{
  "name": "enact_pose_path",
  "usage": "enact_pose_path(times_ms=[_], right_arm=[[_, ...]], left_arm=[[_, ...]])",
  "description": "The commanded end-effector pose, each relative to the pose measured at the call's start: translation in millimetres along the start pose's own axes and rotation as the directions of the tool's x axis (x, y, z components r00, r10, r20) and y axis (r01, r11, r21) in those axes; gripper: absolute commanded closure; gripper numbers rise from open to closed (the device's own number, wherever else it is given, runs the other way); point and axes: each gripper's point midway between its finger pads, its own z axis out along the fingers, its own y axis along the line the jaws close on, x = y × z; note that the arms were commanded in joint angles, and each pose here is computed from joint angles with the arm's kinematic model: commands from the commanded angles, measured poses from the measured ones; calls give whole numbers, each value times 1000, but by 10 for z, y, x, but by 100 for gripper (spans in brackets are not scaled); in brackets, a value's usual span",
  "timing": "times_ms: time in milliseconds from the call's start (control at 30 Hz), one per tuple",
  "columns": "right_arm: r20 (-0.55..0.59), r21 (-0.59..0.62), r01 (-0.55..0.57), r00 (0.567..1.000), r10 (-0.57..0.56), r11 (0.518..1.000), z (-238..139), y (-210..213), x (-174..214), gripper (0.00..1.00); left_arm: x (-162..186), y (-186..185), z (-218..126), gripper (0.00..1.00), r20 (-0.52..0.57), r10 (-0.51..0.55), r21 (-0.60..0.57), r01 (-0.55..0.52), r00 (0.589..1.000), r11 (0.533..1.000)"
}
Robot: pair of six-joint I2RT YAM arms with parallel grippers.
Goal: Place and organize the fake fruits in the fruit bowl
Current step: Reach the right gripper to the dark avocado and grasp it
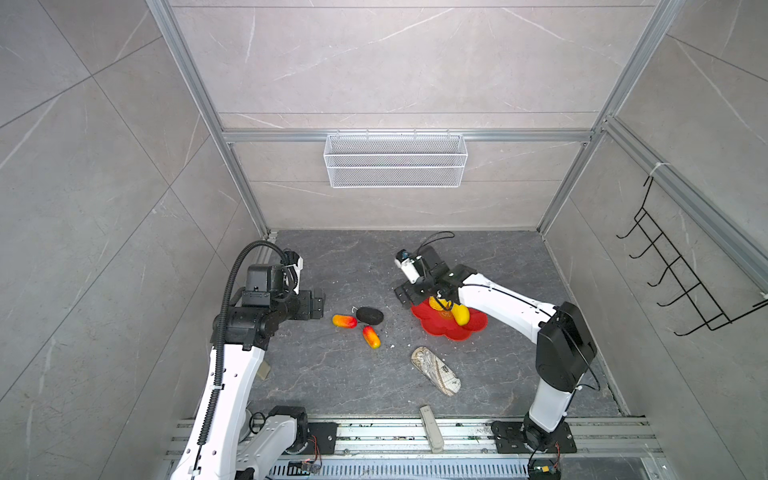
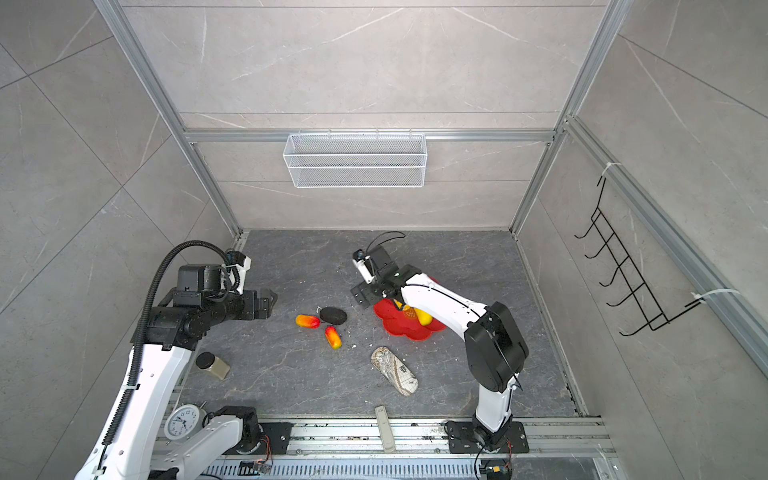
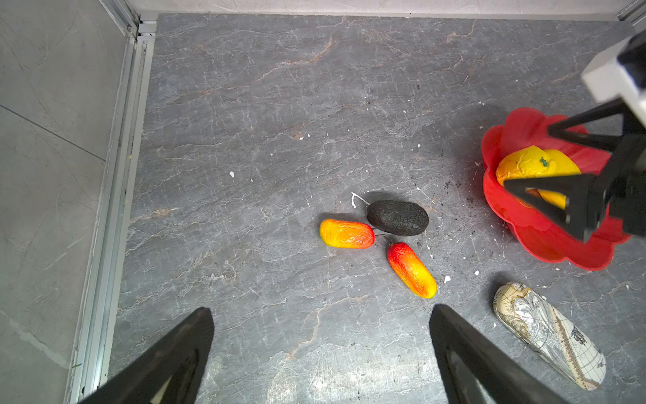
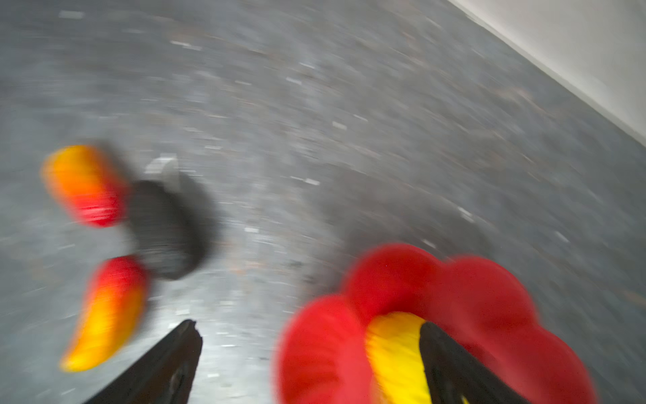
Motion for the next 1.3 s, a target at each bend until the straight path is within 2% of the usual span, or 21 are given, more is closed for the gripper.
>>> enact_pose_path(times_ms=[0, 167, 300, 533, 1067, 1167, 1267], right_arm=[[12, -115, 93, 996, -93, 989, 53, 435, -100, 1], [-20, -206, 126, 991, -133, 970, 365, 833, -98, 2], [-61, -234, 107, 990, -125, 966, 620, 987, -35, 10], [-92, -241, 80, 990, -105, 967, 872, 1031, 36, 23], [-139, -173, 65, 986, -90, 983, 1248, 954, 87, 41], [-143, -160, 62, 986, -85, 985, 1261, 928, 88, 46], [-145, -158, 61, 986, -84, 986, 1256, 927, 92, 63]], left_arm=[[-36, -35, -69, 0, 26, -6, 18, 5, 1000, 1000], [-46, -56, -62, 0, 25, -3, 30, 2, 1000, 1000], [-52, -64, -57, 0, 30, -5, 36, 4, 1000, 999], [-43, -66, -56, 0, 31, 0, 36, -1, 1000, 999], [11, -53, -71, 0, 27, -3, 28, 2, 1000, 1000], [7, -53, -82, 0, 31, -2, 28, 1, 1000, 1000], [10, -45, -93, 0, 32, -3, 23, 2, 999, 1000]])
